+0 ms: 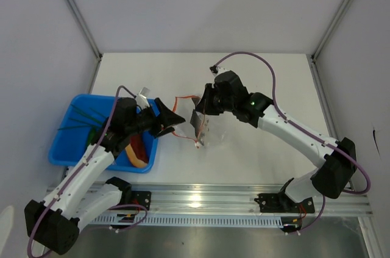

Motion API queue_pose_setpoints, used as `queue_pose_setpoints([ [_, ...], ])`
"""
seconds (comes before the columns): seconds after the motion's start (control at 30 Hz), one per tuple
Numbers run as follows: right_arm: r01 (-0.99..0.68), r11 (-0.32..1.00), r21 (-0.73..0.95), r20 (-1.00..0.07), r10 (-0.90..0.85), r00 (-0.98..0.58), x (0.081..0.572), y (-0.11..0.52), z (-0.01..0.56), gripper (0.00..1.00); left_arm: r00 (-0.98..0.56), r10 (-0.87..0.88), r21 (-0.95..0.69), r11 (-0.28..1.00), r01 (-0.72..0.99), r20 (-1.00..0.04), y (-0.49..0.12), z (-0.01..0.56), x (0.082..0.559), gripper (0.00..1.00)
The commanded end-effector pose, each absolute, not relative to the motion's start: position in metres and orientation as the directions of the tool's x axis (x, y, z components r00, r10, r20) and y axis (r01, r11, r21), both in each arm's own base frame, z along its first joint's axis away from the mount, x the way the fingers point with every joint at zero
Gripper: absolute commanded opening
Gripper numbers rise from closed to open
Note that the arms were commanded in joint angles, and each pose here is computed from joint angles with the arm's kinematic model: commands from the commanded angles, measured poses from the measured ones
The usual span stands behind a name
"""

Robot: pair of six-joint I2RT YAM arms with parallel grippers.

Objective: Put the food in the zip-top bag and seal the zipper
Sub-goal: Place the fake fish in the zipper food storage bag, then adjust the zipper food storage bag at the center of the board.

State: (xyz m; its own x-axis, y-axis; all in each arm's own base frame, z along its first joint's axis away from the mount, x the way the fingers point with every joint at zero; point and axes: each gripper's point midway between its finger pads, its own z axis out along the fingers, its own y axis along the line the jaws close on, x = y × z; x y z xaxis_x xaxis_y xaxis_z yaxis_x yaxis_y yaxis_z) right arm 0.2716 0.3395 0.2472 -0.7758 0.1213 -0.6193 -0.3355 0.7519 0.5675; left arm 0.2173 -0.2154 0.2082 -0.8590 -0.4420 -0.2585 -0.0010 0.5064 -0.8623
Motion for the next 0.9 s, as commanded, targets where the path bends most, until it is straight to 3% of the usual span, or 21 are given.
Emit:
queue_pose_setpoints([
  [0.0, -0.378, 0.732, 0.567, -0.664, 0.134, -0.736, 0.277, 0.342, 0.275, 0.00, -0.795, -0.451, -0.814, 0.574, 0.089, -0.404, -0.200, 0.229, 0.218, 0.86],
  [0.23, -0.390, 0.735, 0.555, -0.672, 0.121, -0.730, 0.277, 0.341, 0.279, 0.00, -0.799, -0.444, -0.798, 0.599, 0.072, -0.406, -0.194, 0.219, 0.210, 0.80],
  [0.47, -0.384, 0.762, 0.522, -0.679, 0.098, -0.727, 0.277, 0.334, 0.271, 0.00, -0.680, -0.500, -0.799, 0.562, 0.216, -0.536, -0.182, 0.258, 0.199, 0.70],
  [0.87, -0.397, 0.746, 0.535, -0.683, 0.105, -0.723, 0.273, 0.334, 0.284, 0.00, -0.786, -0.425, -0.769, 0.631, 0.099, -0.449, -0.195, 0.213, 0.205, 0.67],
])
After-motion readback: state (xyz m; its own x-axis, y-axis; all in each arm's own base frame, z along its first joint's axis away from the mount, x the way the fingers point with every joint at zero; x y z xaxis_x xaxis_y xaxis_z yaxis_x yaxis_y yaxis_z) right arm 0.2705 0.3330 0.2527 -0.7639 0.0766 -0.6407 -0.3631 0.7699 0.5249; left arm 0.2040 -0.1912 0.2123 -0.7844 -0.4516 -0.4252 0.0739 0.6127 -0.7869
